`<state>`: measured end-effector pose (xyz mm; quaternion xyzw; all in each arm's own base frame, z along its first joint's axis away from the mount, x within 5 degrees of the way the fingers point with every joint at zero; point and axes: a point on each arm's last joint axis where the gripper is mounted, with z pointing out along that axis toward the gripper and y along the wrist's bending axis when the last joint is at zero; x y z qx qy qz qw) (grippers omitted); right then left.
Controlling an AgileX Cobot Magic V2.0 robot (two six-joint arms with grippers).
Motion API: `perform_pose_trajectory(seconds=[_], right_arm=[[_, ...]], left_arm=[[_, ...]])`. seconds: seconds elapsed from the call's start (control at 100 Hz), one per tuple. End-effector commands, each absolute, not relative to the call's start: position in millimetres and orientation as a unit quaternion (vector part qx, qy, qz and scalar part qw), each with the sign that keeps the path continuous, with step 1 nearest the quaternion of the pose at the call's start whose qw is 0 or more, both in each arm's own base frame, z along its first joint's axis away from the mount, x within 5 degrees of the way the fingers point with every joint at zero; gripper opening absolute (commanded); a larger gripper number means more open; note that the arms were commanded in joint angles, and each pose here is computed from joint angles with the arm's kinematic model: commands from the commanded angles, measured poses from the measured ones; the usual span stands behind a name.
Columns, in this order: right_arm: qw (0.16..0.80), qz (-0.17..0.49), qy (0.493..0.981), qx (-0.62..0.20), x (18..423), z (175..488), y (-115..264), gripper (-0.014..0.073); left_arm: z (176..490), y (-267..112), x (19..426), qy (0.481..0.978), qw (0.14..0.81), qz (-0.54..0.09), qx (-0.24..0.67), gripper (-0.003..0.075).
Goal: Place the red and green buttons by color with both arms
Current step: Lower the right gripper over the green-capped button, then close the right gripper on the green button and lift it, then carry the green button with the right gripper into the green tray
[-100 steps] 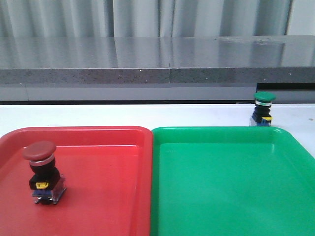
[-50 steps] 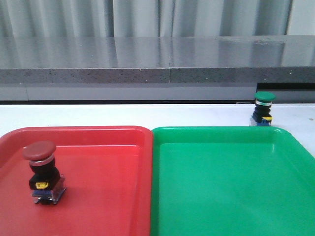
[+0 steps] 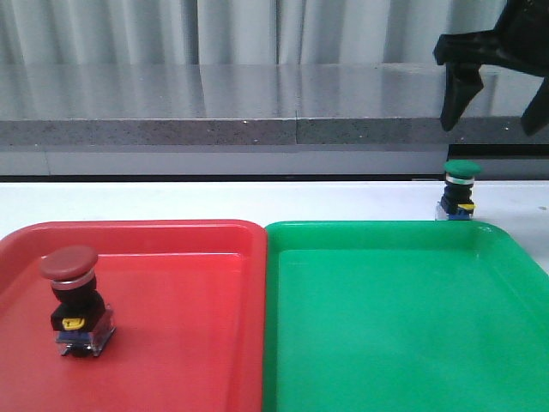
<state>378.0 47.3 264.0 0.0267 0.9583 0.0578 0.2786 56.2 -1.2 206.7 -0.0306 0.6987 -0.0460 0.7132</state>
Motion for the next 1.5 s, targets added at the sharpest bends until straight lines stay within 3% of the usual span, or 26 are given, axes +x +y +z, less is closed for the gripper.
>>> perform_pose_trajectory(seconds=[0.0,0.4,0.47,0.63,0.7,0.96,1.14,1.3,1.49], right_arm=[[0.318,0.065,0.945,0.027,393,285,50,0.0646],[0.234,0.066,0.97,0.032,437,239,57,0.0557],[0.23,0.067,0.97,0.033,438,236,57,0.0496],[0.229,0.067,0.97,0.033,438,236,57,0.0251],[0.231,0.067,0.97,0.033,438,238,57,0.0203],[0.29,0.066,0.954,0.042,419,291,65,0.0202],[0.319,0.062,0.945,0.025,382,323,93,0.0202],[0.298,0.078,0.951,-0.01,348,316,126,0.0202],[0.259,0.098,0.96,-0.035,314,280,165,0.0202]], left_arm=[[212,-1,54,0.661,0.748,-0.052,-0.036,-0.002],[212,-1,54,0.661,0.748,-0.052,-0.036,-0.002],[212,-1,54,0.661,0.748,-0.052,-0.036,-0.002],[212,-1,54,0.661,0.748,-0.052,-0.036,-0.002],[212,-1,54,0.661,0.748,-0.052,-0.036,-0.002],[212,-1,54,0.661,0.748,-0.052,-0.036,-0.002],[212,-1,54,0.661,0.748,-0.052,-0.036,-0.002],[212,-1,54,0.661,0.748,-0.052,-0.036,-0.002],[212,-1,54,0.661,0.748,-0.052,-0.036,-0.002]])
